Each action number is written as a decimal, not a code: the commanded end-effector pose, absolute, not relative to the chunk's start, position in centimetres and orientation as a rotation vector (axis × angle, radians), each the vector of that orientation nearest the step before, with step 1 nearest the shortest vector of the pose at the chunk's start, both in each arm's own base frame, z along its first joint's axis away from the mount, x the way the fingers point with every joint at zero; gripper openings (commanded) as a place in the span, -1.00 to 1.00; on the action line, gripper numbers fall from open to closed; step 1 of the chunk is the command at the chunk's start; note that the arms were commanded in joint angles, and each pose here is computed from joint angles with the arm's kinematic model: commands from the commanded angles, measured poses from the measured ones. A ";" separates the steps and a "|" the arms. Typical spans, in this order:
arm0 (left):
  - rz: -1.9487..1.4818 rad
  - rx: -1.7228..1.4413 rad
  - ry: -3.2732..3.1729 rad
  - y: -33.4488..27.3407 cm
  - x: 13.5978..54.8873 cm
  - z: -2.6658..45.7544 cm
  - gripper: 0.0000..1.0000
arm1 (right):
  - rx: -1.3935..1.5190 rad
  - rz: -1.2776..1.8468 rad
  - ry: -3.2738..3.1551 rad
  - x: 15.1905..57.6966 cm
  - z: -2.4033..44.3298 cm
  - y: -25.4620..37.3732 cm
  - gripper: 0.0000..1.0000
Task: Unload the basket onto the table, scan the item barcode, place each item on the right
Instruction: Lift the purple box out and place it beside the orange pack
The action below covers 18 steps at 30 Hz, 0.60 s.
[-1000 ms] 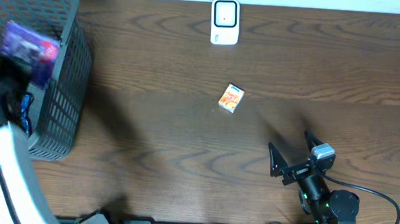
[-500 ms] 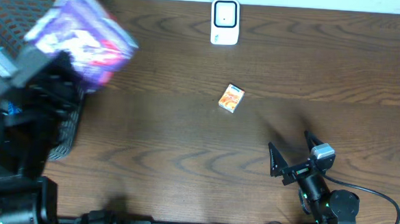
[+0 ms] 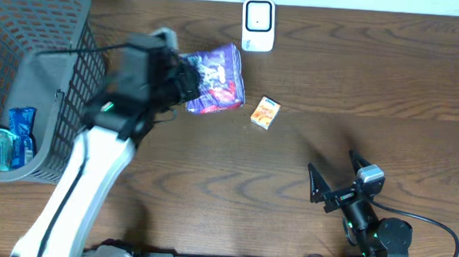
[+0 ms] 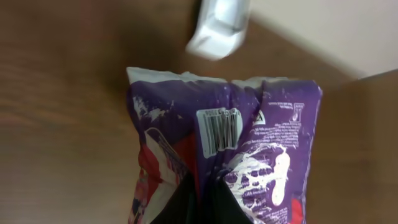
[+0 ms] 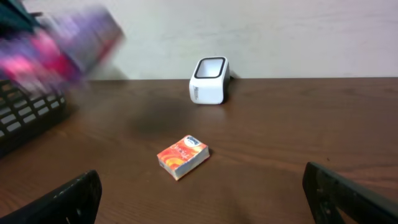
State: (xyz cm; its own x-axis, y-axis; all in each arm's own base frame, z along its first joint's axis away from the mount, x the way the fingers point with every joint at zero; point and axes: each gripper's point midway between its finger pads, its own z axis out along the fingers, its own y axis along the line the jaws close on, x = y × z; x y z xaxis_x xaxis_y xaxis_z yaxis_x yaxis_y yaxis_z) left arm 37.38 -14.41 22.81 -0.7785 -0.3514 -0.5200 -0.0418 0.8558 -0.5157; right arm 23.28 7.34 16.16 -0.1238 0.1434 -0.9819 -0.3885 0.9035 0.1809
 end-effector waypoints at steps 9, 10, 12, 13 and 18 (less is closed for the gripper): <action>-0.363 -0.188 2.595 -15.2 43.2 8.4 -0.86 | -0.190 0.478 1.639 23.2 16.1 7.5 0.99; -0.443 -0.157 2.610 -16.5 43.1 7.8 -0.85 | -0.190 0.478 1.639 23.2 16.1 7.5 0.99; -0.525 -0.109 2.637 -18.5 42.6 6.8 -0.85 | -0.190 0.478 1.639 23.2 16.1 7.5 0.99; -0.527 -0.095 2.656 -19.2 42.2 6.2 -0.85 | -0.190 0.478 1.639 23.2 16.1 7.5 0.99; -0.566 0.026 2.708 -23.2 39.9 4.9 -0.85 | -0.190 0.478 1.639 23.2 16.1 7.5 0.99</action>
